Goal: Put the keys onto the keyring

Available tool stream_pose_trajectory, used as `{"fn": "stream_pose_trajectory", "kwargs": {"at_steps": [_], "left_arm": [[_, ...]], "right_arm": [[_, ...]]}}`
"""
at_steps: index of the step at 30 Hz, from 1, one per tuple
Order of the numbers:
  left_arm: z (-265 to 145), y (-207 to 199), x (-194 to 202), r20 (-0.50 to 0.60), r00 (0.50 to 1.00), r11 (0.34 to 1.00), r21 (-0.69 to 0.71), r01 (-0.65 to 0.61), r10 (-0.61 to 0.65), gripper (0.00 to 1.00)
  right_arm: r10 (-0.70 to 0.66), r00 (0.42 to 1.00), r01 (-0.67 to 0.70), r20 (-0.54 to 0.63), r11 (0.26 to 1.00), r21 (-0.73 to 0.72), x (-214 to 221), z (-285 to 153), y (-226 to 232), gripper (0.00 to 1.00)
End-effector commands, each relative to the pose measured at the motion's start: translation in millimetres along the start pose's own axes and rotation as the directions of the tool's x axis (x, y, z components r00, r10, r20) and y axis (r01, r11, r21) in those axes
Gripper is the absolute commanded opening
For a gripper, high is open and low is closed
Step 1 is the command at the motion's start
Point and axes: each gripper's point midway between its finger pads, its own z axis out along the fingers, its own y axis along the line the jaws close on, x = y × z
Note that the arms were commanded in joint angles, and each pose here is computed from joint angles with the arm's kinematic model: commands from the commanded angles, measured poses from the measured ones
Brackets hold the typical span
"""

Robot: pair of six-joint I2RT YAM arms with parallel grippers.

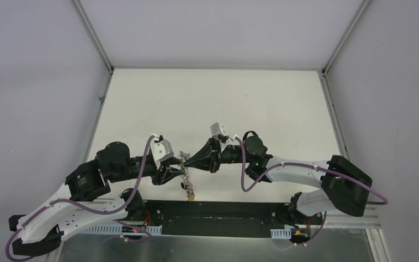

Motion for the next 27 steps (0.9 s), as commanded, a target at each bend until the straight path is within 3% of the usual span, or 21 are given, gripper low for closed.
{"fn": "stream_pose_trajectory", "kwargs": {"at_steps": [1, 13, 27], "left_arm": [[2.8, -6.0, -23.6, 0.149, 0.989, 1.0, 0.03, 0.002, -0.006, 0.39], [-2.4, 0.1, -9.6, 0.16, 0.986, 0.999, -0.005, -0.036, 0.036, 0.2], [3.6, 1.5, -8.4, 0.149, 0.989, 1.0, -0.008, -0.022, 0.023, 0.1]], "right_arm": [[-0.096, 0.99, 0.1, 0.103, 0.994, -0.04, -37.4, -1.1, 16.4, 0.0], [-0.098, 0.99, 0.104, 0.105, 0.993, -0.053, -38.9, -0.3, 18.6, 0.0], [-0.094, 0.99, 0.1, 0.102, 0.994, -0.053, -37.8, 0.1, 17.9, 0.0]]}}
